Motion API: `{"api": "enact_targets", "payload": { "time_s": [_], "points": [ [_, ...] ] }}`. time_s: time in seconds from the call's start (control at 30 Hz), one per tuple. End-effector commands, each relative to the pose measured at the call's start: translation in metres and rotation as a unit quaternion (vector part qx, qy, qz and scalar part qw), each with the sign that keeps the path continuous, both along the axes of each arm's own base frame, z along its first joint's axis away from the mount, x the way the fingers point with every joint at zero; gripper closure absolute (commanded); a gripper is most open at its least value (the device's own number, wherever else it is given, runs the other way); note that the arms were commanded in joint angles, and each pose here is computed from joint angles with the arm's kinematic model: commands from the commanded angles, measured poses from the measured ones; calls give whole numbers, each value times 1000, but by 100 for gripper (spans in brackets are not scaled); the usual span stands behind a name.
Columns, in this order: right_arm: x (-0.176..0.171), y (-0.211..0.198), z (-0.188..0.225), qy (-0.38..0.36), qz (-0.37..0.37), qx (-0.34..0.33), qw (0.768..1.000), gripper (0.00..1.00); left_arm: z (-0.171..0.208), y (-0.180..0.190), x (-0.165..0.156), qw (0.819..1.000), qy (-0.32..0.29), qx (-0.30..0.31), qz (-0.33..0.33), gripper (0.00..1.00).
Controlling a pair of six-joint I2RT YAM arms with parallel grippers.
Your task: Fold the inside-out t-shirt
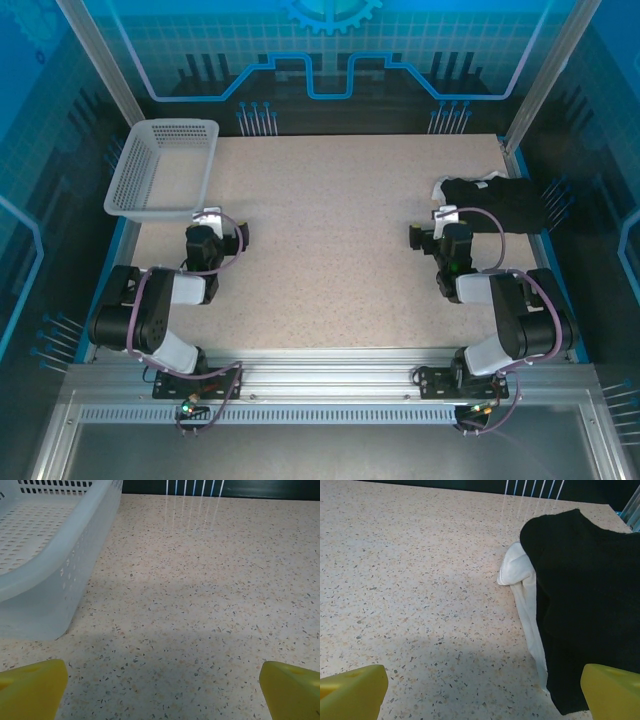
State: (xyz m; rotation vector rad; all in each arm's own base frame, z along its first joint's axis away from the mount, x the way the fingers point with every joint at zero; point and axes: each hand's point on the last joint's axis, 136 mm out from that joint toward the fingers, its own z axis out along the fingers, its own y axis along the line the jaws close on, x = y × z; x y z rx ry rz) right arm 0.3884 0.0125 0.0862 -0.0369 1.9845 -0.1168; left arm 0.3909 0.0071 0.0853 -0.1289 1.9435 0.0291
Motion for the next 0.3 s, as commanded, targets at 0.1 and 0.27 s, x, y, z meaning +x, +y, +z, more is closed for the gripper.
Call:
{"api": "enact_targets", "payload": {
  "time_s": [0.1, 0.27],
  "points": [
    [7, -1, 10, -17, 0, 6, 1000, 0, 9, -5, 6, 1000, -20, -8, -11, 1],
    [7, -1, 10, -17, -1, 6, 1000, 0, 10, -4, 6, 1000, -21, -7, -10, 1]
  ]
}}
